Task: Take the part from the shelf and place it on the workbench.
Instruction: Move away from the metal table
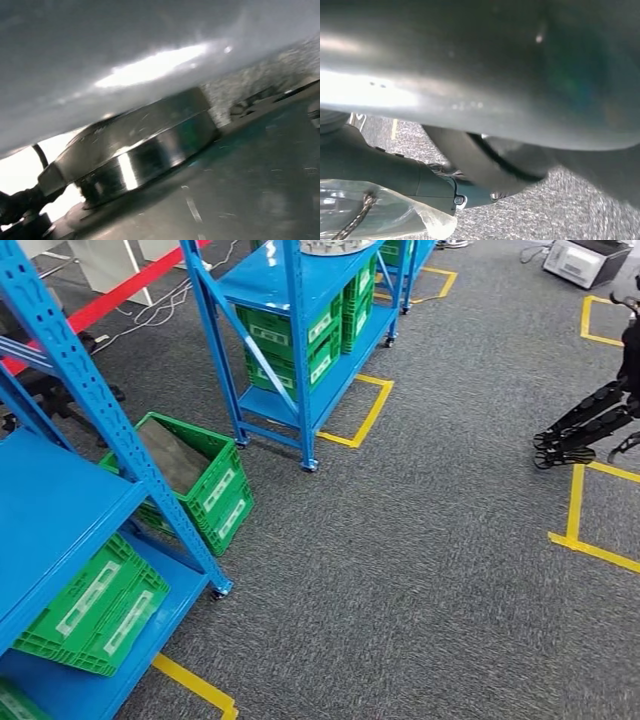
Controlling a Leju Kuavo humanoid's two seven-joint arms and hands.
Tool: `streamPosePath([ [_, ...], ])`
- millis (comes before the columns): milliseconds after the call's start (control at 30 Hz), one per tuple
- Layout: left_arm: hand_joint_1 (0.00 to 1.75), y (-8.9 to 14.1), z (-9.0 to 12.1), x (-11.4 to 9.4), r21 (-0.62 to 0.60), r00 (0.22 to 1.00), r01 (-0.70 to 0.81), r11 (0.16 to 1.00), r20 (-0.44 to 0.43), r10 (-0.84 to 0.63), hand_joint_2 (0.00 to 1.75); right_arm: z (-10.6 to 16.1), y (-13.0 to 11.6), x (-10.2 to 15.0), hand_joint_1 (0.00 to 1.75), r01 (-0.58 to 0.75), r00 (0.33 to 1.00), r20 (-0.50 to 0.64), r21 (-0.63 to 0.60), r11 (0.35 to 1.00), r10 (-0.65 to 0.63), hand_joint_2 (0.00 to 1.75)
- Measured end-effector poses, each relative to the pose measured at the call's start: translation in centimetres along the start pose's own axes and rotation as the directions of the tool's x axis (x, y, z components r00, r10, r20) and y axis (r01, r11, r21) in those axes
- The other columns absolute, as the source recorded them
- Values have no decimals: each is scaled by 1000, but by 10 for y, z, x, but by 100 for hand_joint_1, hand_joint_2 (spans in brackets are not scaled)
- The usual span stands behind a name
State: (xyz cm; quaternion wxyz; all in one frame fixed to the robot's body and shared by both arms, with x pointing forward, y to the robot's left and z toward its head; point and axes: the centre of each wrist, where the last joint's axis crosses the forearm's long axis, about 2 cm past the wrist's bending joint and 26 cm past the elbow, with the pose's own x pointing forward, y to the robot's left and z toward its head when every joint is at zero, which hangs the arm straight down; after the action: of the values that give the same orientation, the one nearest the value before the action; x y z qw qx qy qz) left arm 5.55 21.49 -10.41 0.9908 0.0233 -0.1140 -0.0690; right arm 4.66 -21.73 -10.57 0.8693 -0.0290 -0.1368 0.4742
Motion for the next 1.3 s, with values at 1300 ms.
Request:
streamPosePath([
  [1300, 0, -5, 1, 0, -24, 1000, 8, 1000, -1, -8, 0, -1, -11, -4, 0, 83, 996, 17, -66, 994, -82, 0],
])
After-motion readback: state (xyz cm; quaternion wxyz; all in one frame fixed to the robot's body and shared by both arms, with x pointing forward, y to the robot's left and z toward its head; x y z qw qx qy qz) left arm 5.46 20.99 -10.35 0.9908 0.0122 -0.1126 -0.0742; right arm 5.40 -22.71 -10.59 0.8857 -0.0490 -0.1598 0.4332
